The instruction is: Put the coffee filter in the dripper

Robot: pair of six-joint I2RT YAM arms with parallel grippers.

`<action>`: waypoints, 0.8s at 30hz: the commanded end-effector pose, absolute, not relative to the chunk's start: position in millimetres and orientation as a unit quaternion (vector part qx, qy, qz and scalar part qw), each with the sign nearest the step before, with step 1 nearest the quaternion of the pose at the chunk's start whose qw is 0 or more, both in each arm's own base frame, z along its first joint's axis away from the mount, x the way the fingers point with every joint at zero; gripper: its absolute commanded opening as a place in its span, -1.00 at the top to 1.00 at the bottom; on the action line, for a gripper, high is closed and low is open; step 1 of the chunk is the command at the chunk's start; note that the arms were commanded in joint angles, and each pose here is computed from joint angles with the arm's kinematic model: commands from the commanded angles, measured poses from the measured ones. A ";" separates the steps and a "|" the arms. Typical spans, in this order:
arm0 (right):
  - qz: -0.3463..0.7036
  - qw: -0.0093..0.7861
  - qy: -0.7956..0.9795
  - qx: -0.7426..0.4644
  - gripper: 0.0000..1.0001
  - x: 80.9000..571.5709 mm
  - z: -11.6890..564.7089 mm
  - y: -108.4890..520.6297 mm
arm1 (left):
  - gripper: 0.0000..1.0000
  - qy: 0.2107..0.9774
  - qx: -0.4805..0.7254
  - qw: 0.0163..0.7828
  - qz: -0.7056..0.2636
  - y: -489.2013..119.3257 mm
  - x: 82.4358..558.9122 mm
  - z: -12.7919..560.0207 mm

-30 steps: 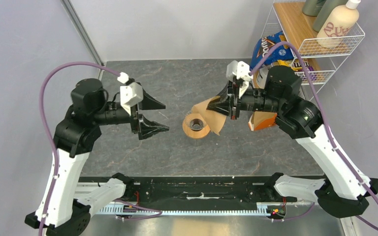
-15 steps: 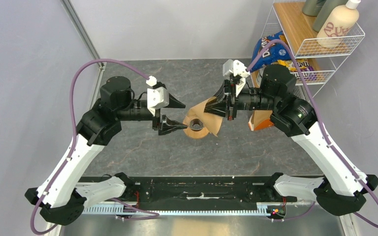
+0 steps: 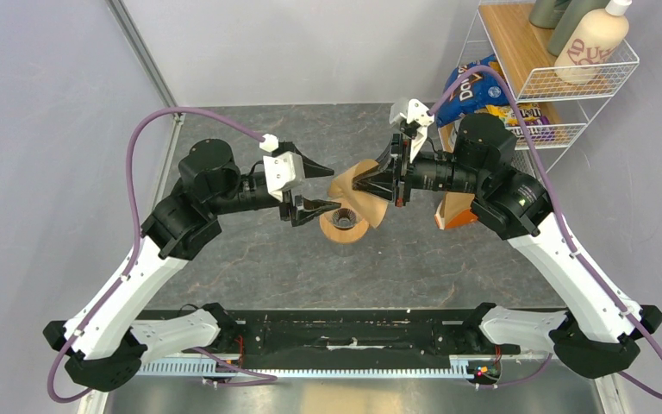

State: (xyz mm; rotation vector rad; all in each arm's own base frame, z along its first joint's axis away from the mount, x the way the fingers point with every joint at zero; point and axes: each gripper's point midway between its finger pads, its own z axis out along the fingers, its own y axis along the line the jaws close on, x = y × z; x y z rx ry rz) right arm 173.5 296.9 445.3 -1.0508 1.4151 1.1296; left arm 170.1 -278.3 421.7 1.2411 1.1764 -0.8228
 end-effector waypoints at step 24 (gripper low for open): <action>0.463 0.498 0.553 -0.481 1.00 152.1 453.2 288.3 | 0.82 0.406 0.610 0.572 -0.368 -273.0 126.7 420.6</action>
